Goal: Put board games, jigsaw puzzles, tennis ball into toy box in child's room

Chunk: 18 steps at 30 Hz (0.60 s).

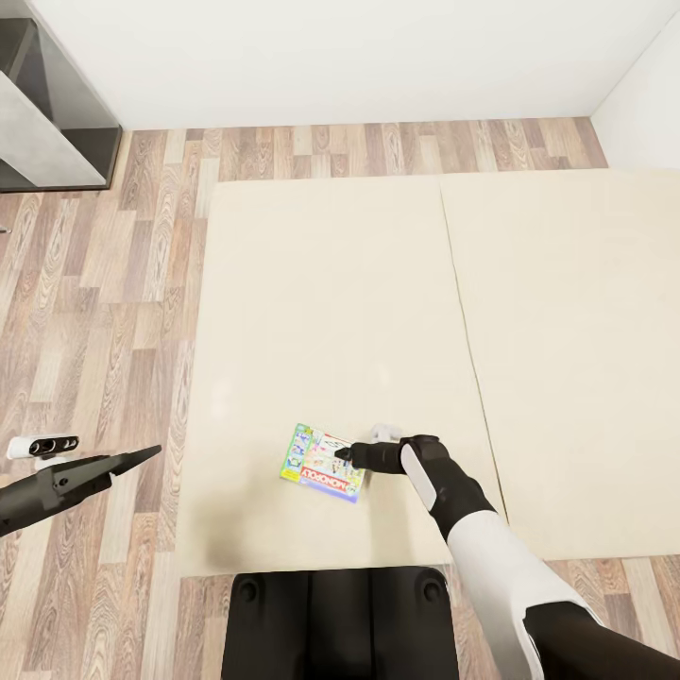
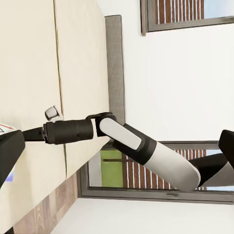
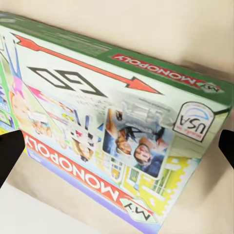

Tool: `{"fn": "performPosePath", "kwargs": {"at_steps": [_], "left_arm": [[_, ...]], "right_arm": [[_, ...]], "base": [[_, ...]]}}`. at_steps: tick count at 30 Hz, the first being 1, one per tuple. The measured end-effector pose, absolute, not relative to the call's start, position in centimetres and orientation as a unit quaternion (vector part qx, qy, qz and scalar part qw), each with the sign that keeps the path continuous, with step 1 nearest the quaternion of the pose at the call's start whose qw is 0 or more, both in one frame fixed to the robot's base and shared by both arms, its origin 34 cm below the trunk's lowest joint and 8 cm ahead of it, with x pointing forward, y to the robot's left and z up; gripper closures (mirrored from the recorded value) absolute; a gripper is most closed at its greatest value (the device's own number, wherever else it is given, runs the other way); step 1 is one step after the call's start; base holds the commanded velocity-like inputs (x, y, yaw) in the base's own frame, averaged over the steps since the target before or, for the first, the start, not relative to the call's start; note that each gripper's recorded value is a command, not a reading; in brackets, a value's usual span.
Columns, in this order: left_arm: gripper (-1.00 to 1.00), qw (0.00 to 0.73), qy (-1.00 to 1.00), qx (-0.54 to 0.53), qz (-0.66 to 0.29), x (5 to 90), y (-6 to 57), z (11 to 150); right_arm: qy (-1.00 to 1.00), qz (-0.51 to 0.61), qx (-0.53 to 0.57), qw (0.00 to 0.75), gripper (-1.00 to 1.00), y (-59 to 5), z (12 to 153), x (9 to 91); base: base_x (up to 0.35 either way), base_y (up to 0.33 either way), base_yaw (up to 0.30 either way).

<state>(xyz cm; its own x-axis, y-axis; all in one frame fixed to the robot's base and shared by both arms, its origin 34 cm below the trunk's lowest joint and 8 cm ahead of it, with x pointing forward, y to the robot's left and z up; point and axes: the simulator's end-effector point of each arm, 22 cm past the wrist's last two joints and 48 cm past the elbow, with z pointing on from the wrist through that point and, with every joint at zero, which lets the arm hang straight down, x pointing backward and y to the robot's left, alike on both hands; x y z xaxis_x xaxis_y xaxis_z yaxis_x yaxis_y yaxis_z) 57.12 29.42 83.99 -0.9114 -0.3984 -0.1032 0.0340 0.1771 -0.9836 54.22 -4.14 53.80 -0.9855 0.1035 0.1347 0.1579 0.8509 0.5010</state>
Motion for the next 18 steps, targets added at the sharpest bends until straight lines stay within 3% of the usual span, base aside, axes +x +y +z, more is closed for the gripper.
{"fn": "performPosePath", "kwargs": {"at_steps": [18], "left_arm": [[-1.00, 0.173, 0.749, -0.123, -0.628, 57.13, 29.59, 83.99]], "right_arm": [[-0.961, -0.264, -0.068, 0.048, -1.00, -4.17, 53.75, 54.35]], "base": [[0.000, 0.000, 0.000]]}}
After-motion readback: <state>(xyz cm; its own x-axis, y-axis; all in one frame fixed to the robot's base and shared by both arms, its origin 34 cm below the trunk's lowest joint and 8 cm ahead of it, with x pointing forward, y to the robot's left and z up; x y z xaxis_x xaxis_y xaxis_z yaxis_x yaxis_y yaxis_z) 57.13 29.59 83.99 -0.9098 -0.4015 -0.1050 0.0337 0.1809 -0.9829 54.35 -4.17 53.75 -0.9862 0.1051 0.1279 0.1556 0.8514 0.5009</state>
